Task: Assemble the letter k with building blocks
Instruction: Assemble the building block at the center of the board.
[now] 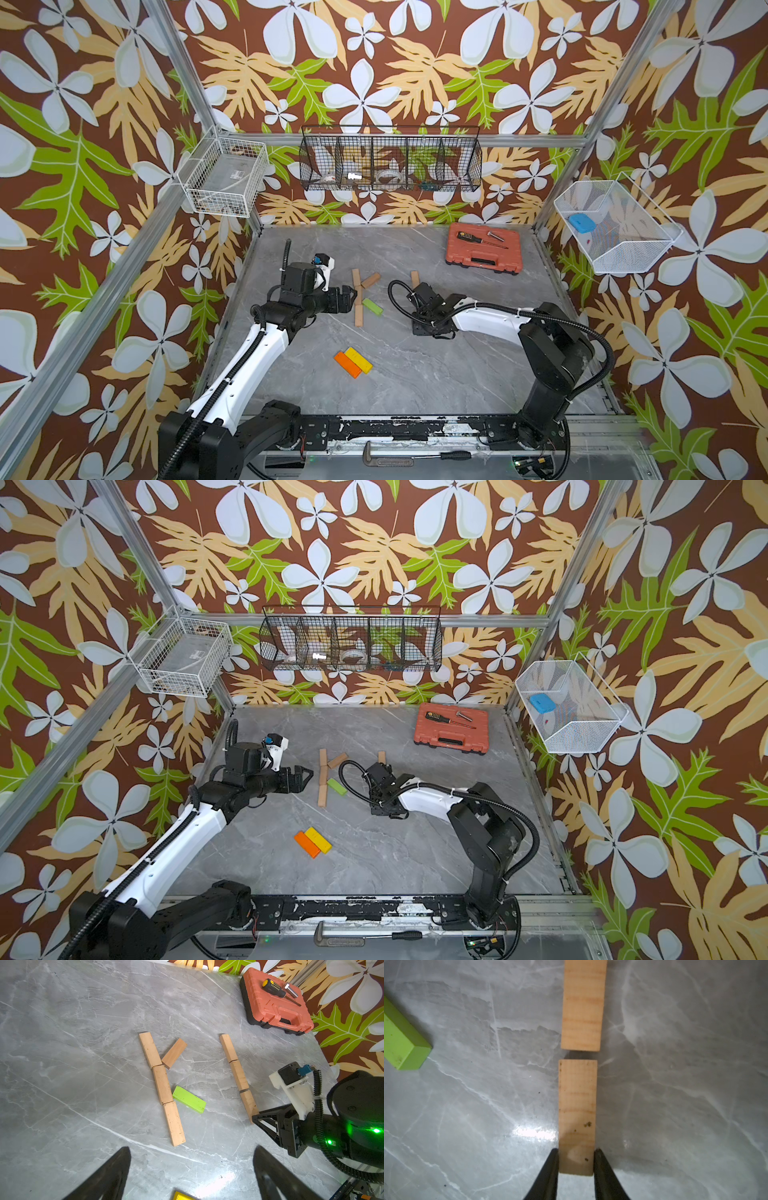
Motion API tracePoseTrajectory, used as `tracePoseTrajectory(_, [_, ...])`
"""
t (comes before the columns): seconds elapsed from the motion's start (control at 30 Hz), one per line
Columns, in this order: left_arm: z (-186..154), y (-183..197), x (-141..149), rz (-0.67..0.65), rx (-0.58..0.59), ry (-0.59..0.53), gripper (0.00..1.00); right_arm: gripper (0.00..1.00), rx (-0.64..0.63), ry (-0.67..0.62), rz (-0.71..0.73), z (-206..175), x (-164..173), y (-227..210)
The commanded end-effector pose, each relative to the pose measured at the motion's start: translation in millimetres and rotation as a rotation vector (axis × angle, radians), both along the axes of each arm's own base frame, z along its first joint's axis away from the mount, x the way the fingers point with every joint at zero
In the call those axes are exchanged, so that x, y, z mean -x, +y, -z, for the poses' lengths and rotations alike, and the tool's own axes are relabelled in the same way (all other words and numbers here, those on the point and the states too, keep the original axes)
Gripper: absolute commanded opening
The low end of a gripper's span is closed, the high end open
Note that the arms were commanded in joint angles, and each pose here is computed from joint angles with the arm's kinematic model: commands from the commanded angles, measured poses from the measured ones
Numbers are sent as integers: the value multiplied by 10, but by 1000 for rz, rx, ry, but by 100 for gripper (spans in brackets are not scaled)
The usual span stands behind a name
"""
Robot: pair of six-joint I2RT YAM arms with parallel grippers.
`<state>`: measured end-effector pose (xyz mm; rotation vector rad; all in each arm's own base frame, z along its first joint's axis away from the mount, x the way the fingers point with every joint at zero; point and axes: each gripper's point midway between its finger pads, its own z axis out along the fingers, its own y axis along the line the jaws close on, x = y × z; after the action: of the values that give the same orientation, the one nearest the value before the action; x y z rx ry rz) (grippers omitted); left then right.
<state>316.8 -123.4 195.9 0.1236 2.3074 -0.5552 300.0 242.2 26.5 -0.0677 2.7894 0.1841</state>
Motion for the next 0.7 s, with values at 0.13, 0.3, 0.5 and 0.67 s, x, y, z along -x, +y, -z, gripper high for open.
tracePoseTrajectory(0.13, [-30, 9, -19, -3, -5, -9, 94, 29, 5, -8, 22, -7, -14, -25])
tracePoseTrajectory(0.3, [-27, 15, -18, -5, -7, -10, 94, 31, 2, -5, 18, 2, -20, -7])
tracePoseTrajectory(0.5, [-12, 20, -19, -8, -11, -4, 94, 35, -12, -14, 16, -83, -22, 3])
tracePoseTrajectory(0.67, [12, 44, -26, -20, -21, 3, 94, 39, -38, -53, 10, -315, -62, 35])
